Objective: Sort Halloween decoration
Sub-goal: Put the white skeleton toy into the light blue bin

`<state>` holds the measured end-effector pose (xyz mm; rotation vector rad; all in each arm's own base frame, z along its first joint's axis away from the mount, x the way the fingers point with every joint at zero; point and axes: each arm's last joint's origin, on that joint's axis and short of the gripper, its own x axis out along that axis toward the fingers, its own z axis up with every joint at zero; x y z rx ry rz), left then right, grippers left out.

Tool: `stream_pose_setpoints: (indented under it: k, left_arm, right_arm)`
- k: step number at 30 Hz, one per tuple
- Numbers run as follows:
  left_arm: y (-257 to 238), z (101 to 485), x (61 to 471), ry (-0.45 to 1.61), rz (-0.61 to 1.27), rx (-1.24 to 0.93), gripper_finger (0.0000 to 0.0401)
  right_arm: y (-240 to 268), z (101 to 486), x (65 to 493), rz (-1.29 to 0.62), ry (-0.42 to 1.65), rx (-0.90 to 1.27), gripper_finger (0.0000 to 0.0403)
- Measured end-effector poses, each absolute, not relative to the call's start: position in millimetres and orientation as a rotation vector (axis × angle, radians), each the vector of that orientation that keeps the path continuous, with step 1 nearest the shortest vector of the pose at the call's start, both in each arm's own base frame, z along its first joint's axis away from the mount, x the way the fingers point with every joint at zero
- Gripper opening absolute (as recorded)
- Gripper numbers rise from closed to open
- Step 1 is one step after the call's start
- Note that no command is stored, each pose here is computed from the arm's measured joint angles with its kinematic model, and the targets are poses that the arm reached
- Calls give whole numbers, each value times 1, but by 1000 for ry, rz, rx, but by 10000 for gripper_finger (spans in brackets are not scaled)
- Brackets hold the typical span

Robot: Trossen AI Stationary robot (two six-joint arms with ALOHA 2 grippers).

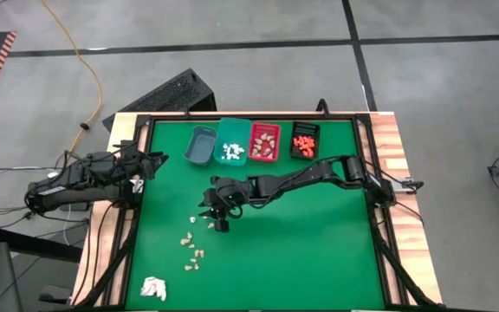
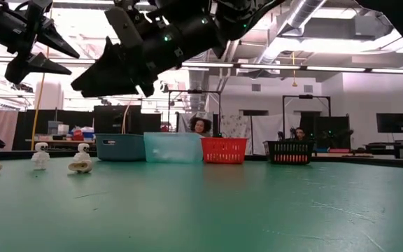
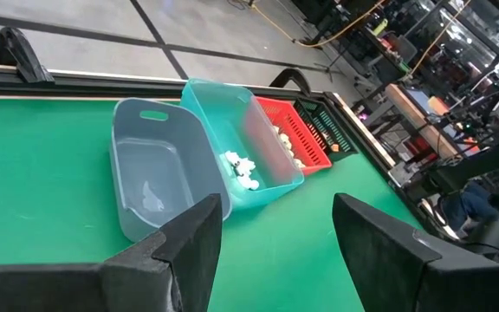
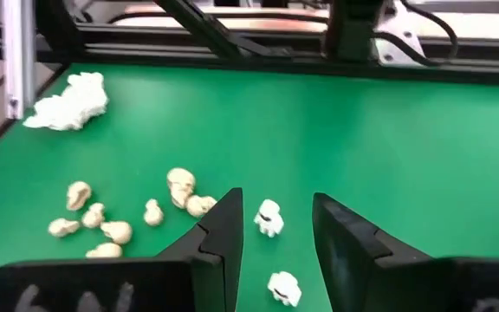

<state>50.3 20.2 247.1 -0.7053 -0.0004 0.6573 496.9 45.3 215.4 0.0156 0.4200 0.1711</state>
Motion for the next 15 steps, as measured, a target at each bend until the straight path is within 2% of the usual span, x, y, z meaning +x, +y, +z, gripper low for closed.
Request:
stream_pose_setpoints:
  k: [6,10,15]
  left_arm:
    - [20,247,50,-1,658,-706,210]
    - [20,247,50,1,655,-707,210]
    - [20,247,50,4,656,-707,210]
  right_arm:
    - [50,203,501,148,419,22,134]
    - [58,179,507,145,437,21,134]
    - [57,164,508,15,488,56,134]
